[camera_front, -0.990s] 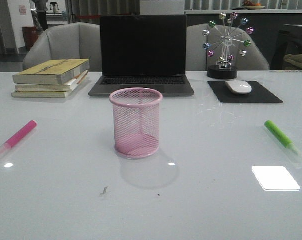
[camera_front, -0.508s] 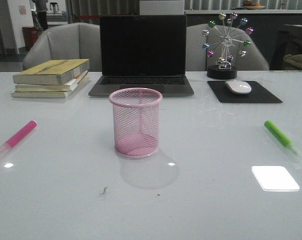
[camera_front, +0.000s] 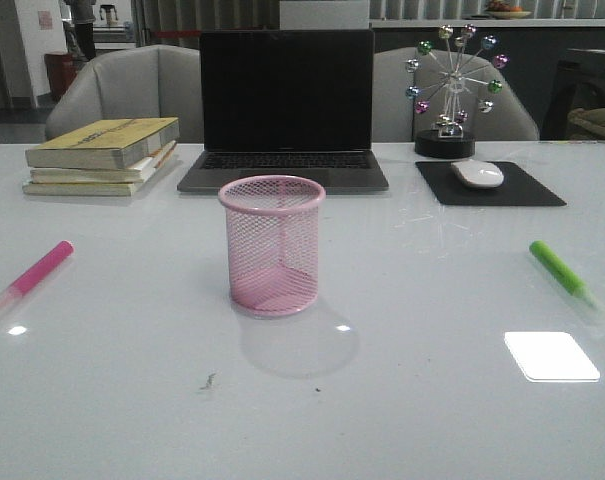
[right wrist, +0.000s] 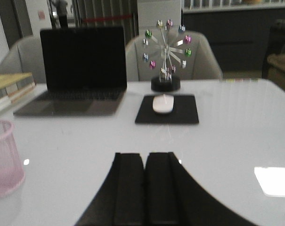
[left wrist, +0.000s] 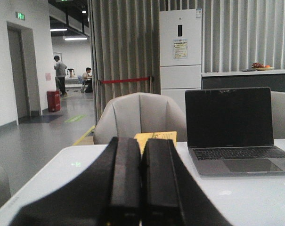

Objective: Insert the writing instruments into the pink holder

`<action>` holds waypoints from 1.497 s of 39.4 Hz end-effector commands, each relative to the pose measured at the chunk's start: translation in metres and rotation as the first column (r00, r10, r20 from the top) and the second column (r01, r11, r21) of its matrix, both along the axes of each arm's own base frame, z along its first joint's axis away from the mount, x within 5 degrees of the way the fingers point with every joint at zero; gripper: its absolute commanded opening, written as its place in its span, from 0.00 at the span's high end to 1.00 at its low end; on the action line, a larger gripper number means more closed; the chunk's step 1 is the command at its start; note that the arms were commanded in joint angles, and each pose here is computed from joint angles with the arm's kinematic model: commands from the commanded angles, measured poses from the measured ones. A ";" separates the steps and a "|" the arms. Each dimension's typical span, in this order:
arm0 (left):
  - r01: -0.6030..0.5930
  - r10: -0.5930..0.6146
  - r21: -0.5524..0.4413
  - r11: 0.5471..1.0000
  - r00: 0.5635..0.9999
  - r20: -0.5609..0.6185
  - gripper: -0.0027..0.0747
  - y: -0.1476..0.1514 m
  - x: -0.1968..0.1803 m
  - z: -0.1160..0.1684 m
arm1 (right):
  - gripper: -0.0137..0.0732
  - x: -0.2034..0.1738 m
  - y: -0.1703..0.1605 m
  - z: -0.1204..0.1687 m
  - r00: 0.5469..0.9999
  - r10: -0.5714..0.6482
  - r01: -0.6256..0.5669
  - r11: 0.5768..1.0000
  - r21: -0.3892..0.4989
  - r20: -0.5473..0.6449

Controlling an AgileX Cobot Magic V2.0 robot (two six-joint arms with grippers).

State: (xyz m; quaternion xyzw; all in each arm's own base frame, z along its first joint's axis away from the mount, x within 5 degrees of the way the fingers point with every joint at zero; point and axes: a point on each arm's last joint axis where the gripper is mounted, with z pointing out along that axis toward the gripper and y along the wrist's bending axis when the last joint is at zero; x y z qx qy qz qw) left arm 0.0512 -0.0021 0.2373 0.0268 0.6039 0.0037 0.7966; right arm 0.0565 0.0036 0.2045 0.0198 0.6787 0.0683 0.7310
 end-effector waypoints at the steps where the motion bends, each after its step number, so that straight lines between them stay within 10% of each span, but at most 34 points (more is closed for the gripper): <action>1: -0.016 0.000 0.068 0.998 0.976 0.218 0.84 -0.001 -0.016 0.042 | 0.78 -0.008 -0.001 0.029 0.962 -0.010 0.007 1.000 0.011 0.275; 17: -0.017 0.013 0.042 0.999 0.997 0.081 0.83 0.000 0.000 0.145 | 0.78 -0.010 0.000 0.114 0.997 0.004 -0.002 1.000 -0.023 0.072; 25: -0.001 0.001 0.007 1.000 0.997 -0.080 0.82 -0.002 0.043 0.151 | 0.78 0.028 0.002 0.140 0.999 0.004 -0.005 1.000 -0.030 -0.041; 35: 0.012 -0.045 -0.114 0.993 0.956 -0.289 0.32 -0.005 0.084 0.128 | 0.29 0.088 0.006 0.146 0.977 0.002 -0.011 0.999 -0.040 -0.213; 47: 0.002 -0.016 -0.044 0.999 0.950 -0.311 0.29 -0.004 0.104 0.121 | 0.23 0.138 0.010 0.107 0.900 -0.002 -0.021 0.999 -0.048 -0.435; 59: 0.001 -0.018 -0.055 0.998 0.950 -0.313 0.29 -0.005 0.111 0.119 | 0.23 0.197 0.014 0.117 0.676 -0.017 -0.072 0.993 -0.089 -0.736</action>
